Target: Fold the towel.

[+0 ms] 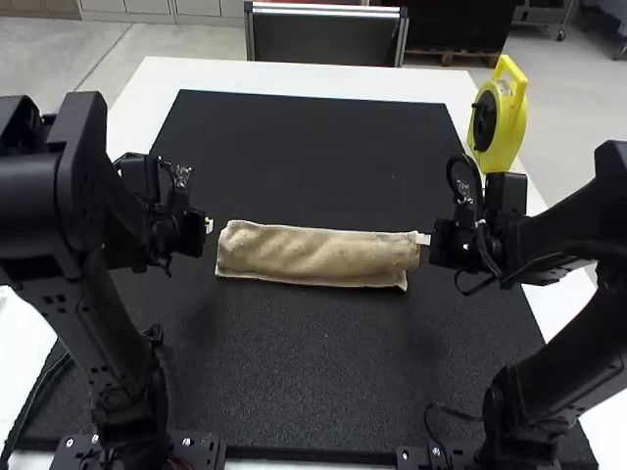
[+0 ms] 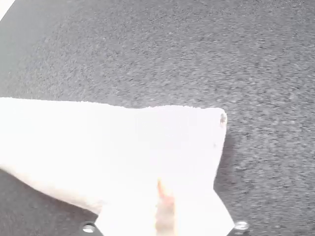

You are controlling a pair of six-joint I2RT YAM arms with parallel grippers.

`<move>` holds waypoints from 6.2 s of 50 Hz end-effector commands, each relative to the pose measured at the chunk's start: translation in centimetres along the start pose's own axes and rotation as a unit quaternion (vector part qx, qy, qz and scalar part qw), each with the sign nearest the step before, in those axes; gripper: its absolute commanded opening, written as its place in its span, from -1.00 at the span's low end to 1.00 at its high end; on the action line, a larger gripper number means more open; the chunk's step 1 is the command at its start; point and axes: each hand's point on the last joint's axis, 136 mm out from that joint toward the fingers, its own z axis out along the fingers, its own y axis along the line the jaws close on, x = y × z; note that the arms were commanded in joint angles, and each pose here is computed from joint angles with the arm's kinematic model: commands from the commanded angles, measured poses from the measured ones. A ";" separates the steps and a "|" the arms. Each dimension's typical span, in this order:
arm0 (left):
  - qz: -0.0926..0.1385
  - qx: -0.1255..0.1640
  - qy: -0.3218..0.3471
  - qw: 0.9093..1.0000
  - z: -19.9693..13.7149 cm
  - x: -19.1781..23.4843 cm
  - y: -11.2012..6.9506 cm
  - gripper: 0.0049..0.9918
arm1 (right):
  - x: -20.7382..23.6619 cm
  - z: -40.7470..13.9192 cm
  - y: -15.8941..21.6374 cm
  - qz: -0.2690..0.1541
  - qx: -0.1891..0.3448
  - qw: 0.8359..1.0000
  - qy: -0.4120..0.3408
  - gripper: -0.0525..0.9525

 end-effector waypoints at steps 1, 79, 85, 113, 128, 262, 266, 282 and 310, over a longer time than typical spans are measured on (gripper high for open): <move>0.008 -0.022 0.000 1.000 -0.5 0.3 0.7 -0.50 | -1.1 -0.7 -0.9 -0.006 0.019 1.000 -0.021 -0.55; 0.033 -0.046 -0.020 0.998 -0.5 -1.2 0.8 -0.12 | -5.5 -5.0 1.3 -0.004 -0.019 0.999 -0.031 -0.75; 0.035 -0.046 -0.026 0.998 -0.5 -1.5 0.7 -0.12 | -4.7 -5.0 1.5 0.008 -0.027 0.999 -0.014 -0.94; 0.036 -0.047 -0.032 0.998 -0.4 -2.2 0.8 -0.12 | -2.0 -6.3 4.1 0.029 -0.068 0.995 0.065 -0.94; 0.031 -0.047 -0.031 0.998 -0.3 -2.1 0.9 -0.13 | 0.9 -7.2 4.7 0.030 -0.074 0.989 0.126 -0.94; 0.029 -0.047 -0.038 0.998 -0.3 -2.9 1.0 -0.12 | 5.3 2.3 2.6 -0.014 -0.052 0.977 0.206 -0.94; 0.029 -0.048 -0.039 0.998 -0.3 -2.9 1.0 -0.12 | 5.1 2.6 2.5 -0.014 -0.052 0.977 0.205 -0.94; 0.029 -0.048 -0.039 0.998 -0.3 -2.9 1.0 -0.12 | 4.1 3.8 2.1 -0.020 -0.052 0.979 0.196 -0.94; 0.027 -0.047 -0.037 0.998 -0.3 -2.8 0.9 -0.12 | 3.7 5.8 1.2 -0.021 -0.053 0.980 0.192 -0.94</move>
